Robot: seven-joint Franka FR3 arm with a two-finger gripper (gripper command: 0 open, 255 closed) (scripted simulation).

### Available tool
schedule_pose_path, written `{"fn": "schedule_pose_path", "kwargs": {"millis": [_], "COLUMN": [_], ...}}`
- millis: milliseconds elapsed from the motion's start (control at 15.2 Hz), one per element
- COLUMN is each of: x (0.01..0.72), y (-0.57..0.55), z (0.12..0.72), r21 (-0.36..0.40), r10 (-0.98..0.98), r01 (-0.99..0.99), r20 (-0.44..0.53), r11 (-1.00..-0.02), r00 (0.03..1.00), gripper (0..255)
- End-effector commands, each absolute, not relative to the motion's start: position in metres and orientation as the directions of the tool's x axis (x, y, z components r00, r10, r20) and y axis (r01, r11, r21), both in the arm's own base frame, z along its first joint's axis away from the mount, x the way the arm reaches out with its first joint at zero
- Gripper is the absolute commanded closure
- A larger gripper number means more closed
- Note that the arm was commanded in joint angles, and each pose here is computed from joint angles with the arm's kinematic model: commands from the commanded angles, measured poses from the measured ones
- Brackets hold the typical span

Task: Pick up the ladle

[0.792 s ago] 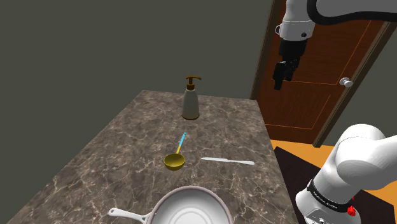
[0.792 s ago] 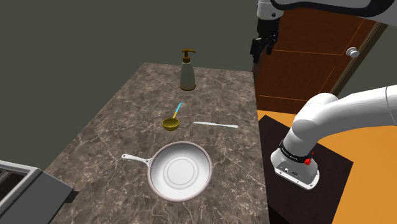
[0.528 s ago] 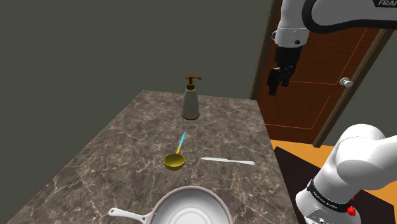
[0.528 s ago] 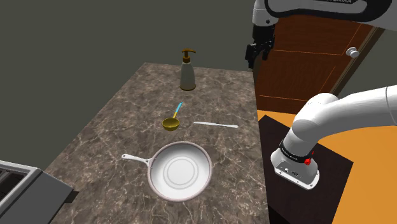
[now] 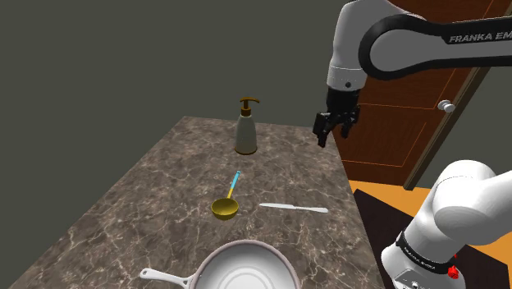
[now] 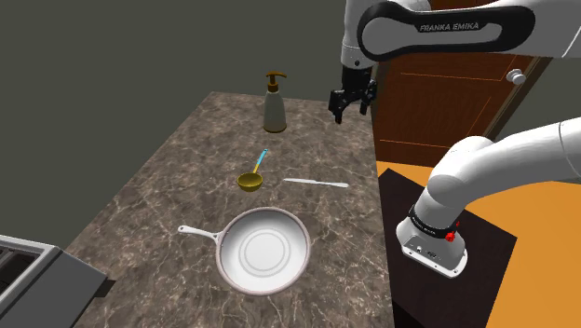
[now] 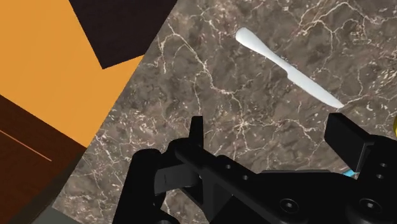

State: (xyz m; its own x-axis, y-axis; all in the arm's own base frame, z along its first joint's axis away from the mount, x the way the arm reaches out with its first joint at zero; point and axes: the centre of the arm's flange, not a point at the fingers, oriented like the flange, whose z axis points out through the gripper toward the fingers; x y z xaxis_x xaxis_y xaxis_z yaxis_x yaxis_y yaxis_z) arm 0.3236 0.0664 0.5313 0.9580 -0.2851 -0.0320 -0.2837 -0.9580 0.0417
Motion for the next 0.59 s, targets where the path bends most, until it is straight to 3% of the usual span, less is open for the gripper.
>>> {"fn": "schedule_pose_path", "kwargs": {"millis": [0, 528], "x": [0.334, 0.379], "y": [0.082, 0.144], "z": [0.514, 0.453], "r21": [0.025, -0.033], "r10": [-0.335, -0.506], "r01": [-0.334, -0.507], "r20": [-0.03, -0.033], "r11": [-0.942, -0.861], "r00": [0.942, 0.862], "gripper": [0, 0]}}
